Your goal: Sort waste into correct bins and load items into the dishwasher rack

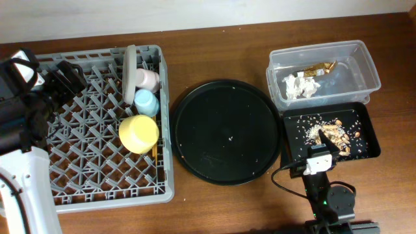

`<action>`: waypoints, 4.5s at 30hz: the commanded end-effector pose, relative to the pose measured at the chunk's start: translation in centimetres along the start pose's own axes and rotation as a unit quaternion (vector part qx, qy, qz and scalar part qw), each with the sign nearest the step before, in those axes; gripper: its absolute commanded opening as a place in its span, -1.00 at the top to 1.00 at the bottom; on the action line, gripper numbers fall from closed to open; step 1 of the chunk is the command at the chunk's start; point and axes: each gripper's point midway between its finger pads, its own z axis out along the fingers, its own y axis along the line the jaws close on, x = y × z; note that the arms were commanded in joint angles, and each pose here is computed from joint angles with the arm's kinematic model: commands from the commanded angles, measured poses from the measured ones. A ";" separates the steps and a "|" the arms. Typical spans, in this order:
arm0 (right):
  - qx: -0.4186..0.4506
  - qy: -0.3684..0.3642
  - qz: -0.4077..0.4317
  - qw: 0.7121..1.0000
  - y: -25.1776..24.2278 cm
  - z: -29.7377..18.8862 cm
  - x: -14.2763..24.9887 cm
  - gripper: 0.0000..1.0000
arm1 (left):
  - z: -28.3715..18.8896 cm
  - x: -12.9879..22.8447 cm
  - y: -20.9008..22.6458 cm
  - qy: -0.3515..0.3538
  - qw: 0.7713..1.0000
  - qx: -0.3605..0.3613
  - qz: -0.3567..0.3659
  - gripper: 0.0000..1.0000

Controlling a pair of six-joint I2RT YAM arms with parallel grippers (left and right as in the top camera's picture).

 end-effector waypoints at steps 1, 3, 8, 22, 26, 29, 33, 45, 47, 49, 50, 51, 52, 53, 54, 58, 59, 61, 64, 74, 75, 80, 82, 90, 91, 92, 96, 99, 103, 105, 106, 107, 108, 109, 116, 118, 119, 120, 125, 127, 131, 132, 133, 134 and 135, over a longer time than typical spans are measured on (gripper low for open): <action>0.037 0.019 0.047 0.998 -1.5 -0.1 1.1 -0.97 | 0.2 0.0 -0.1 0.002 1.000 0.005 -0.005 -0.99; 0.060 0.019 0.088 0.994 -2.5 -0.2 1.3 -0.97 | 0.2 0.0 -0.1 0.002 1.000 0.005 -0.005 -0.99; 0.093 0.014 0.129 0.987 -3.6 -0.4 1.3 -0.98 | 0.2 0.0 -0.1 0.002 1.000 0.005 -0.005 -0.99; 0.093 0.014 0.129 0.987 -3.6 -0.4 1.3 -0.97 | 0.2 0.0 -0.1 0.002 1.000 0.005 -0.005 -0.99; 0.093 0.014 0.129 0.987 -3.6 -0.4 1.3 -0.97 | 0.2 0.0 -0.1 0.002 1.000 0.005 -0.005 -0.99; 0.093 0.014 0.129 0.987 -3.6 -0.4 1.3 -0.97 | 0.2 0.0 -0.1 0.002 1.000 0.005 -0.005 -0.99; 0.093 0.014 0.129 0.987 -3.6 -0.4 1.3 -0.97 | 0.2 0.0 -0.1 0.002 1.000 0.005 -0.005 -0.99; 0.093 0.014 0.129 0.987 -3.6 -0.4 1.3 -0.97 | -12.2 2.6 -10.1 -0.070 0.985 0.130 0.090 -0.99; 0.093 0.014 0.129 0.987 -3.6 -0.4 1.3 -0.97 | -14.7 3.1 -10.1 -0.092 0.982 0.139 0.094 -0.99; 0.093 0.014 0.129 0.987 -3.6 -0.4 1.3 -0.97 | -16.8 4.6 -9.4 -0.106 0.979 0.146 0.096 -0.99; 0.093 0.014 0.129 0.987 -3.6 -0.4 1.3 -0.97 | -17.2 5.3 -9.1 -0.107 0.978 0.149 0.096 -0.99; 0.093 0.014 0.129 0.987 -3.6 -0.4 1.3 -0.97 | -17.4 6.8 -8.3 -0.107 0.978 0.149 0.096 -0.99; 0.093 0.014 0.129 0.987 -3.6 -0.4 1.3 -0.97 | -17.3 8.1 -7.5 -0.105 0.979 0.147 0.096 -0.99; 0.093 0.014 0.129 0.987 -3.6 -0.4 1.3 -0.97 | -17.0 9.7 -6.5 -0.101 0.980 0.142 0.095 -0.99; 0.093 0.014 0.129 0.987 -3.6 -0.4 1.3 -0.97 | -16.2 11.9 -5.3 -0.092 0.982 0.138 0.094 -0.99; 0.093 0.014 0.129 0.987 -3.6 -0.4 1.3 -0.97 | -12.3 19.0 -1.2 -0.052 0.987 0.121 0.089 -0.99; 0.093 0.014 0.129 0.987 -3.6 -0.4 1.3 -0.97 | -11.4 19.8 -0.7 -0.054 0.987 0.122 0.089 -0.99; 0.093 0.014 0.129 0.987 -3.6 -0.4 1.3 -0.98 | -9.4 20.7 0.0 -0.084 0.984 0.129 0.092 -0.99; 0.093 0.014 0.129 0.987 -3.6 -0.4 1.3 -0.97 | -7.6 19.8 0.4 -0.178 0.968 0.144 0.098 -0.99; 0.093 0.014 0.129 0.987 -3.6 -0.4 1.3 -0.97 | -7.6 17.3 1.2 -0.344 0.922 0.155 0.081 -0.99; 0.093 0.014 0.129 0.987 -3.6 -0.4 1.3 -0.97 | -6.7 18.0 1.6 -0.329 0.929 0.146 0.082 -0.99; 0.093 0.014 0.129 0.987 -3.6 -0.4 1.3 -0.97 | -3.2 21.2 3.6 -0.272 0.952 0.115 0.086 -0.99; 0.093 0.014 0.129 0.987 -3.6 -0.4 1.3 -0.97 | -2.8 21.8 3.8 -0.262 0.951 0.101 0.127 -0.99; 0.093 0.014 0.129 0.987 -3.6 -0.4 1.3 -0.97 | -2.9 22.2 3.0 -0.267 0.926 0.090 0.253 -0.99; 0.093 0.014 0.129 0.987 -3.6 -0.4 1.3 -0.97 | -2.9 22.2 3.1 -0.267 0.926 0.090 0.253 -0.99; 0.093 0.014 0.129 0.987 -3.6 -0.4 1.3 -0.97 | -2.9 22.2 3.1 -0.267 0.926 0.090 0.253 -0.99; 0.093 0.014 0.129 0.987 -3.6 -0.4 1.3 -0.97 | -2.9 22.1 3.1 -0.267 0.926 0.089 0.253 -0.99; 0.093 0.014 0.129 0.987 -3.6 -0.4 1.3 -0.97 | -2.8 22.2 3.1 -0.267 0.926 0.089 0.253 -0.99; 0.093 0.014 0.129 0.987 -3.6 -0.4 1.3 -0.97 | -2.8 22.2 3.1 -0.267 0.926 0.089 0.253 -0.99; 0.093 0.014 0.129 0.987 -3.6 -0.4 1.3 -0.97 | -2.8 22.2 3.1 -0.267 0.926 0.089 0.253 -0.99; 0.093 0.014 0.129 0.987 -3.6 -0.4 1.3 -0.98 | -2.8 22.2 3.1 -0.267 0.926 0.089 0.253 -0.99; 0.093 0.014 0.129 0.987 -3.6 -0.4 1.3 -0.97 | -2.8 22.2 3.1 -0.267 0.926 0.089 0.253 -0.99; 0.093 0.014 0.129 0.987 -3.6 -0.4 1.3 -0.97 | -2.8 22.2 3.1 -0.267 0.926 0.089 0.253 -0.99; 0.093 0.014 0.129 0.987 -3.6 -0.4 1.3 -0.97 | -2.8 22.2 3.1 -0.267 0.926 0.089 0.253 -0.99; 0.093 0.014 0.129 0.987 -3.6 -0.4 1.3 -0.97 | -2.8 22.2 3.1 -0.267 0.926 0.089 0.253 -0.99; 0.093 0.014 0.129 0.987 -3.6 -0.4 1.3 -0.97 | -2.9 22.1 3.1 -0.267 0.926 0.089 0.253 -0.99; 0.093 0.014 0.129 0.987 -3.6 -0.4 1.3 -0.97 | -2.8 22.2 3.1 -0.267 0.926 0.089 0.253 -0.99; 0.093 0.014 0.129 0.987 -3.6 -0.4 1.3 -0.98 | -2.8 22.2 3.1 -0.267 0.926 0.089 0.253 -0.99; 0.093 0.014 0.129 0.987 -3.6 -0.4 1.3 -0.97 | -2.8 22.2 3.1 -0.267 0.926 0.089 0.253 -0.99; 0.093 0.014 0.129 0.987 -3.6 -0.4 1.3 -0.97 | -2.8 22.1 3.1 -0.267 0.926 0.089 0.253 -0.99; 0.093 0.014 0.129 0.987 -3.6 -0.4 1.3 -0.97 | -2.8 22.2 3.1 -0.267 0.926 0.089 0.253 -0.99; 0.093 0.014 0.129 0.987 -3.6 -0.4 1.3 -0.97 | -2.8 22.2 3.1 -0.267 0.926 0.089 0.253 -0.99; 0.093 0.014 0.129 0.987 -3.6 -0.4 1.3 -0.97 | -2.8 22.2 3.1 -0.267 0.926 0.089 0.253 -0.99; 0.093 0.014 0.129 0.987 -3.6 -0.4 1.3 -0.97 | -2.8 22.2 3.1 -0.267 0.926 0.089 0.253 -0.99; 0.093 0.014 0.129 0.987 -3.6 -0.4 1.3 -0.97 | -2.8 22.2 3.1 -0.267 0.926 0.089 0.253 -0.99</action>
